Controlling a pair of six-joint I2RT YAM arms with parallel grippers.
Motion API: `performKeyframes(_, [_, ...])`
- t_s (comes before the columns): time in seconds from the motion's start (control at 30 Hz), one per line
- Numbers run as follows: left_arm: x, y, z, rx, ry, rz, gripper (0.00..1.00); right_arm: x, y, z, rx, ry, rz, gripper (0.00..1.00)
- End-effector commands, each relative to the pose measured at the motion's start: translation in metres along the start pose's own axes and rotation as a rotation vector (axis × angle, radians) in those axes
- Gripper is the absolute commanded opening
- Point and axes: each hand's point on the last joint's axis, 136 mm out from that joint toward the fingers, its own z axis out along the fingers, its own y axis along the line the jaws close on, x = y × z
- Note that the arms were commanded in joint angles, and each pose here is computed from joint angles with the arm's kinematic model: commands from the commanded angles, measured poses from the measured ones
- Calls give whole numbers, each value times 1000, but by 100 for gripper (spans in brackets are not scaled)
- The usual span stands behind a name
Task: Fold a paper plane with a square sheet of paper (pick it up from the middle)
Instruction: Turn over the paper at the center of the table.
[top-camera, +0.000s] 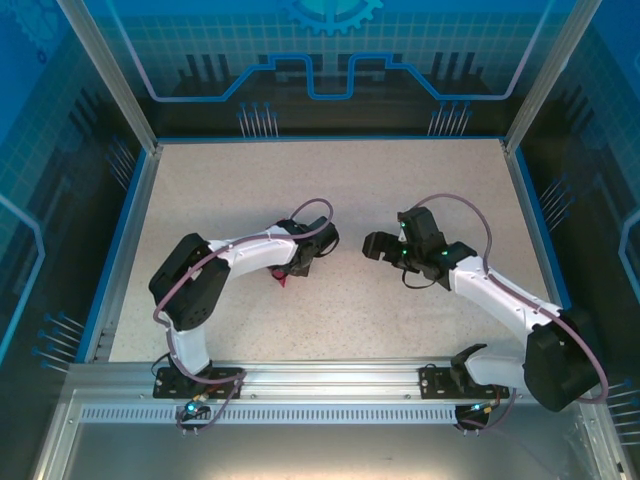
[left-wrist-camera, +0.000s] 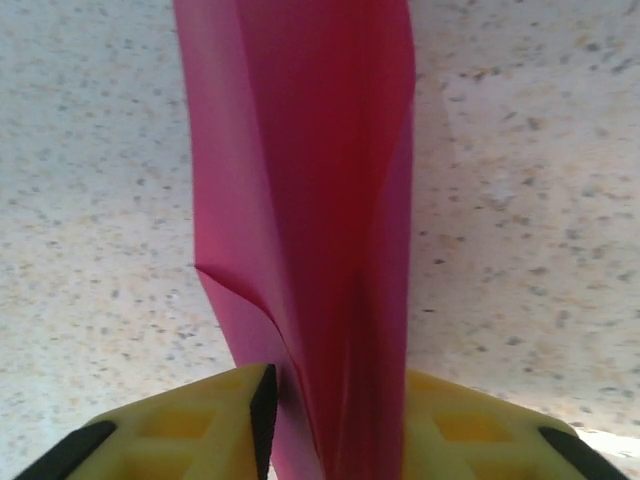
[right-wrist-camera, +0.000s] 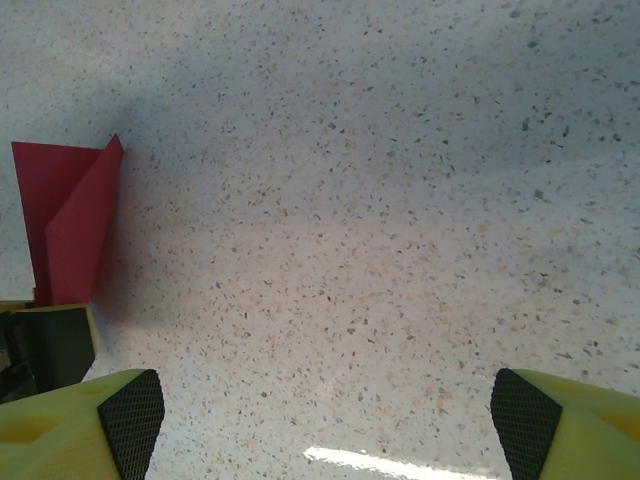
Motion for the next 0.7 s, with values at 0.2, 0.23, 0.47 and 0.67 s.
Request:
performKeyframes(0.2, [-16, -39, -37, 349, -20, -77, 51, 0, -2, -3, 48, -12, -49, 90])
performKeyframes(0.23, [-18, -40, -43, 405, -24, -98, 53, -1, 1, -3, 56, -14, -72, 90])
performKeyframes(0.47, [-26, -14, -70, 712, -43, -270, 73, 8, 53, 10, 97, -6, -284, 90])
performKeyframes(0.67, [-20, 1, -81, 873, -47, -344, 86, 21, 106, 25, 101, -5, -432, 88])
